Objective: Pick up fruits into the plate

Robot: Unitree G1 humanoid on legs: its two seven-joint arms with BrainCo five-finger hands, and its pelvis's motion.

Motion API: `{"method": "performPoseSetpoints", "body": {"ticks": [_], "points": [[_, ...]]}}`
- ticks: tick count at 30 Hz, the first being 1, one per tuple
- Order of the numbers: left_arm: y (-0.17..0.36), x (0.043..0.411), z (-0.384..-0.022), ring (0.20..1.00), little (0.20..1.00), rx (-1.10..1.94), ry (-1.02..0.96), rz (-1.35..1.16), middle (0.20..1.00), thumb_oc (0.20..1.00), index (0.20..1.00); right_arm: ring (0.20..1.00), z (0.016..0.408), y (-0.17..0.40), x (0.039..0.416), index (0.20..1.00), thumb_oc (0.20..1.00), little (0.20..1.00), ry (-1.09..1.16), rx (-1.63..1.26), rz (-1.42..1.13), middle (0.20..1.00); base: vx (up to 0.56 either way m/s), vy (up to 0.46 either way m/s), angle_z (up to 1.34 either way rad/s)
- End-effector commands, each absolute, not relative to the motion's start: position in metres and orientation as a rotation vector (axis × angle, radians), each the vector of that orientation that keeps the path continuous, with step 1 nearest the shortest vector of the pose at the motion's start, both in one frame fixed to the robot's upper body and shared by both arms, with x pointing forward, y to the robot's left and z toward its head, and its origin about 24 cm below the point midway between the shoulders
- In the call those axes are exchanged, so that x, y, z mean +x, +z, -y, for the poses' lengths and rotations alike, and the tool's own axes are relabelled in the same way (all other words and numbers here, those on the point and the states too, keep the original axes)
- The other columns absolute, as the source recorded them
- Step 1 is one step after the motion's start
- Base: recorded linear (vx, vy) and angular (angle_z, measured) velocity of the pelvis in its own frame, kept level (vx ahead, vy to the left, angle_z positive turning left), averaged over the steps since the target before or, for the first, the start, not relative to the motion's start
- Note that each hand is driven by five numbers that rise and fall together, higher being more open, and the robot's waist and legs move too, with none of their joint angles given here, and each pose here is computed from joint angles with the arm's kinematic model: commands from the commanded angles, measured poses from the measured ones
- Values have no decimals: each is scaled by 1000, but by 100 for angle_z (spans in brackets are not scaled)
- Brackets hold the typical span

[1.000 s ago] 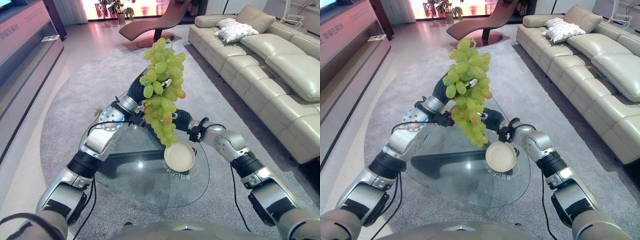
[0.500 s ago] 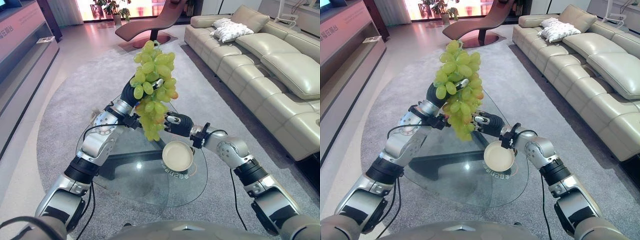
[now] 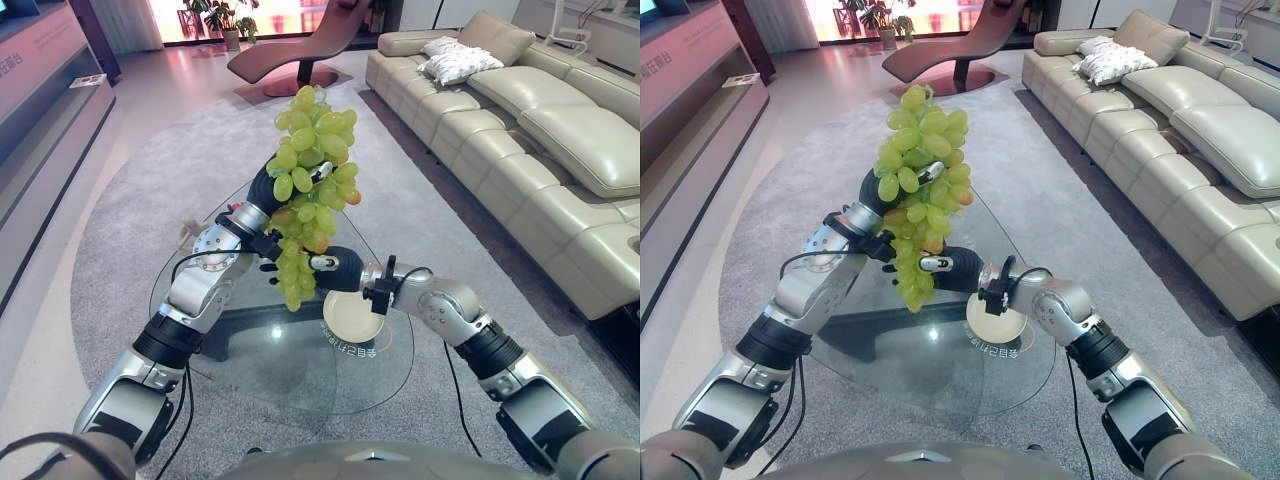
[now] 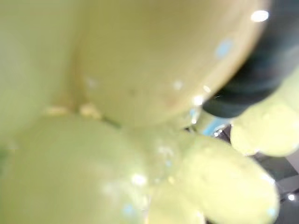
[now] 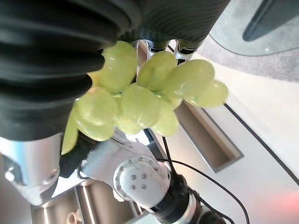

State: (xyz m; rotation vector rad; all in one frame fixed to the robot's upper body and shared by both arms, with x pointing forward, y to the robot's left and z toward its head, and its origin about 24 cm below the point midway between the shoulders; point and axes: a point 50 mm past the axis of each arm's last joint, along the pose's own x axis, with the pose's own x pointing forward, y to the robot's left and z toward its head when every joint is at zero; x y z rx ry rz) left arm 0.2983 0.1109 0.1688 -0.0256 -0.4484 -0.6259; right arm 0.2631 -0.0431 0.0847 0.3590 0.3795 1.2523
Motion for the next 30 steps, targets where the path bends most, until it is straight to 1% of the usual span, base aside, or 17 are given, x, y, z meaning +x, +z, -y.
{"method": "performPoseSetpoints", "body": {"ticks": [1, 11, 21, 22, 30], "points": [[186, 304, -94, 200, 200, 10, -668, 523, 200, 200, 200, 1000, 15, 127, 253, 1000, 1000, 1000, 1426, 437, -184, 1000, 0, -4, -5], [175, 305, -77, 200, 200, 23, -655, 488, 200, 200, 200, 1000, -5, 142, 246, 1000, 1000, 1000, 1441, 479, -119, 1000, 1, -1, -3], [173, 307, -82, 200, 200, 75, -600, 503, 200, 200, 200, 1000, -5, 146, 247, 1000, 1000, 1000, 1382, 534, -101, 1000, 0, 0, 0], [172, 307, -84, 200, 200, 79, -582, 503, 200, 200, 200, 200, -3, 149, 250, 200, 200, 200, 1340, 559, -78, 200, 0, 0, 0], [169, 306, -90, 200, 200, 84, -553, 505, 200, 200, 200, 200, 1, 149, 250, 200, 200, 200, 1315, 532, -59, 200, 0, 0, 0]]}}
